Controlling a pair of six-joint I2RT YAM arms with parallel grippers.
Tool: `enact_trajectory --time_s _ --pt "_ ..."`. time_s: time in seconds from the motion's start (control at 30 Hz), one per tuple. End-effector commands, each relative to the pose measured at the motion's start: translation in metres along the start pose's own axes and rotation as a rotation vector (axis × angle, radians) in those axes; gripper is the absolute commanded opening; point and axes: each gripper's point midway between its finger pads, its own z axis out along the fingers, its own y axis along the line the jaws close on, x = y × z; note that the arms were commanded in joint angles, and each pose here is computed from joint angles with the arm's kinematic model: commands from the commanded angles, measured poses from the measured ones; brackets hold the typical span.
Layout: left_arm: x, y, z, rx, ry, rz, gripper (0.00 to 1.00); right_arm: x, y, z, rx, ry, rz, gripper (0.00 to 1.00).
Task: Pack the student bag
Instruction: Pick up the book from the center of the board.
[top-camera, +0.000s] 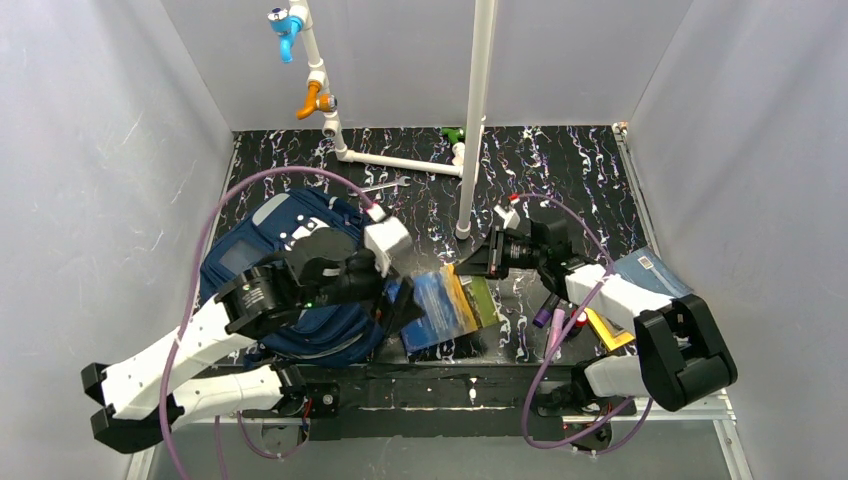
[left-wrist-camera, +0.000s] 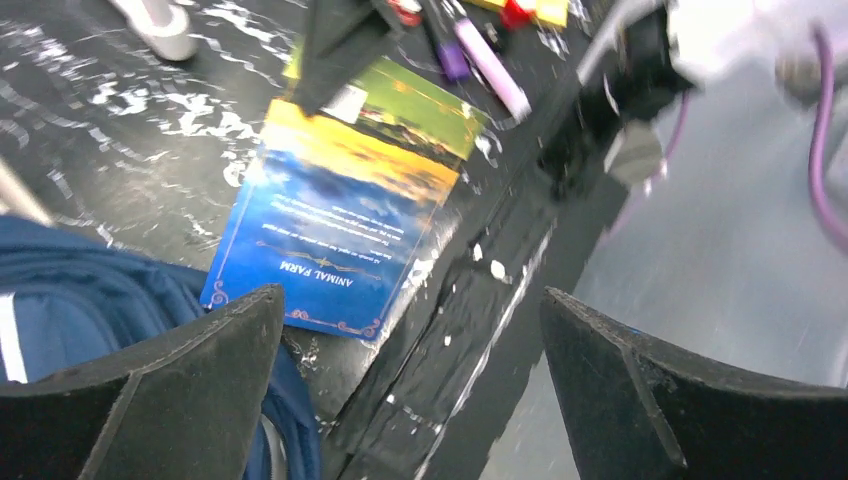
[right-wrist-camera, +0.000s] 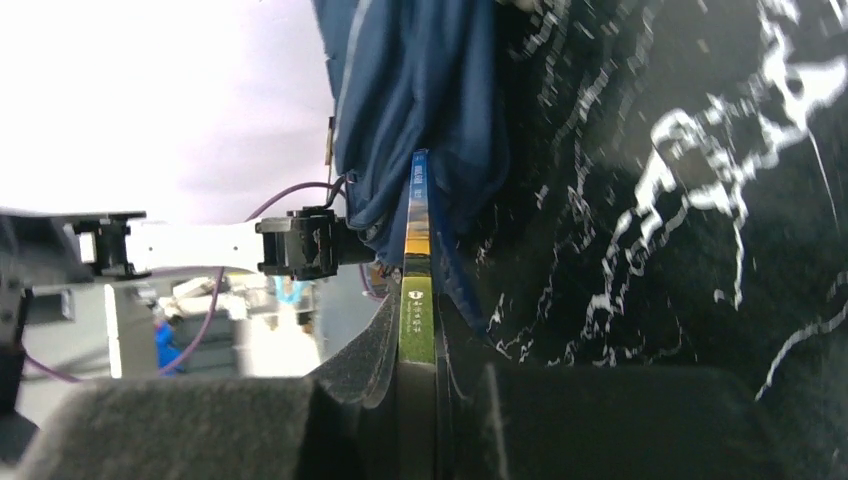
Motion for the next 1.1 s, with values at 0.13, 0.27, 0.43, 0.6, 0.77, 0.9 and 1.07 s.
enact_trajectory --time_s 0.13,0.27,0.43,0.6,0.77,0.9,1.07 --pt "-0.004 0.097 -0.023 -0.535 -0.085 -0.619 0.98 -0.021 0.108 -0.033 -0.228 -0.03 -0.437 0.01" --pt "-0.003 0.087 -0.01 -0.395 -0.087 -1.104 0.98 -0.038 0.143 -0.054 -0.14 -0.197 -0.69 0.01" --pt "-0.039 0.057 0.013 -0.087 -0.088 -1.567 0.98 -0.041 0.153 -0.049 -0.005 -0.247 -1.002 0.01" --pt "-0.047 0.056 0.02 -0.054 -0.065 -1.823 0.98 -0.028 0.164 -0.028 0.122 -0.269 -1.304 0.01" --pt "-0.041 0.065 0.024 -0.018 -0.141 -2.023 0.98 -0.011 0.176 -0.009 0.242 -0.324 -1.466 0.01" --pt "-0.024 0.066 0.031 -0.048 -0.1 -2.121 0.98 0.012 0.197 0.002 0.246 -0.393 -1.545 0.01" --pt "-0.01 0.068 0.033 -0.103 -0.079 -2.169 0.85 0.033 0.208 0.012 0.308 -0.426 -1.651 0.01"
